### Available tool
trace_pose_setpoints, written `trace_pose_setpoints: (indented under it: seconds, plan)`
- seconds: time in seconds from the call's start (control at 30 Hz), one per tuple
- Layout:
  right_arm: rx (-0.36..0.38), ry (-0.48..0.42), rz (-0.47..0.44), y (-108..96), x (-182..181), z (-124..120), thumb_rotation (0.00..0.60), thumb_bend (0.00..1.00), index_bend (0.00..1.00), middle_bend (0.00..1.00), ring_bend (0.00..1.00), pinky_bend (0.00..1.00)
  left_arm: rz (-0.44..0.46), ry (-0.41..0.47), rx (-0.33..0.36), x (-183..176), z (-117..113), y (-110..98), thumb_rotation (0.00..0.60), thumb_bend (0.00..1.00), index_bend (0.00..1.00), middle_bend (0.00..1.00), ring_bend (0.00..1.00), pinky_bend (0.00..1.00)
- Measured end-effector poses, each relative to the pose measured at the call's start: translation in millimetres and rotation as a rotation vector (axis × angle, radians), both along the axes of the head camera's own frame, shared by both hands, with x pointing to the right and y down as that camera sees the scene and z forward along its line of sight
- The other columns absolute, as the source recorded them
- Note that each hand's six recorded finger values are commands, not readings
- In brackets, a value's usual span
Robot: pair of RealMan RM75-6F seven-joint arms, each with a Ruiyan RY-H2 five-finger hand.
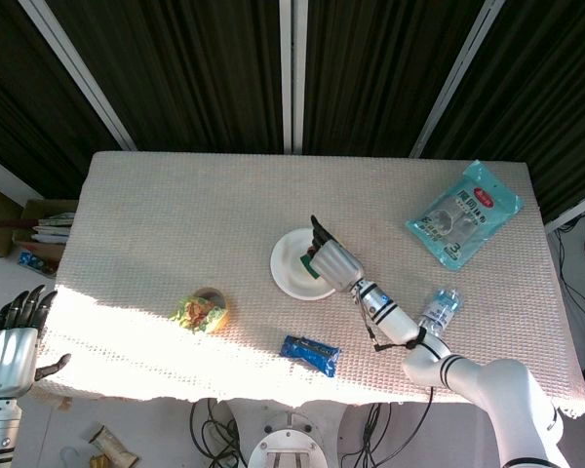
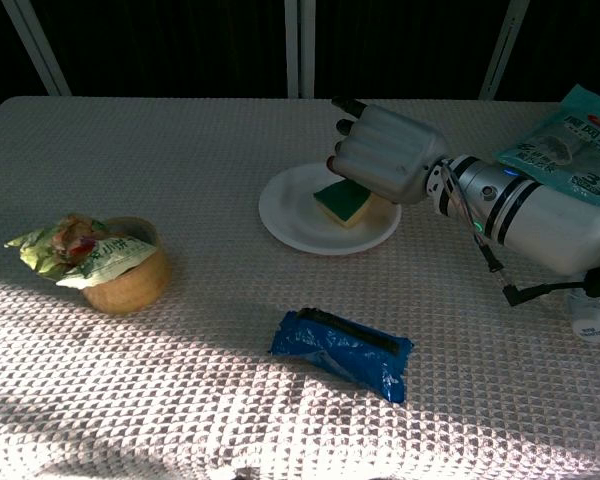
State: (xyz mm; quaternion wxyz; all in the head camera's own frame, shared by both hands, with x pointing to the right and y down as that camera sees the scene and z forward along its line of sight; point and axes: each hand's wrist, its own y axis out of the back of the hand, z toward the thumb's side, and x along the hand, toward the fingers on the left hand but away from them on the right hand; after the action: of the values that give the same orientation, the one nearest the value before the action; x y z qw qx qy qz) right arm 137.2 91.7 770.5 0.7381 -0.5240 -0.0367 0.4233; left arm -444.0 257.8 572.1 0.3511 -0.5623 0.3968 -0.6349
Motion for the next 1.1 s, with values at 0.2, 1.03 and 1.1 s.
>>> trace_pose_setpoints:
  seconds: [0.2,1.03,1.1]
  plan:
    - [0.011,-0.087,0.045,-9,-1,-17,0.6,0.34,0.7,0.5,0.22,0.0,0.007,0.002,0.002,1,0,-2,0.6,0.09,0.13,0.06,0.06,0.14]
    - [-0.006,-0.124,0.062,-4,-2,-16,0.6,0.35,0.7,0.51,0.23,0.0,0.018,0.005,0.008,6,-1,-4,0.6,0.09,0.13,0.06,0.06,0.14]
    - [-0.015,-0.112,0.05,1,-5,-11,0.6,0.35,0.7,0.51,0.23,0.0,0.017,0.005,0.009,6,-1,-3,0.6,0.09,0.13,0.06,0.06,0.14]
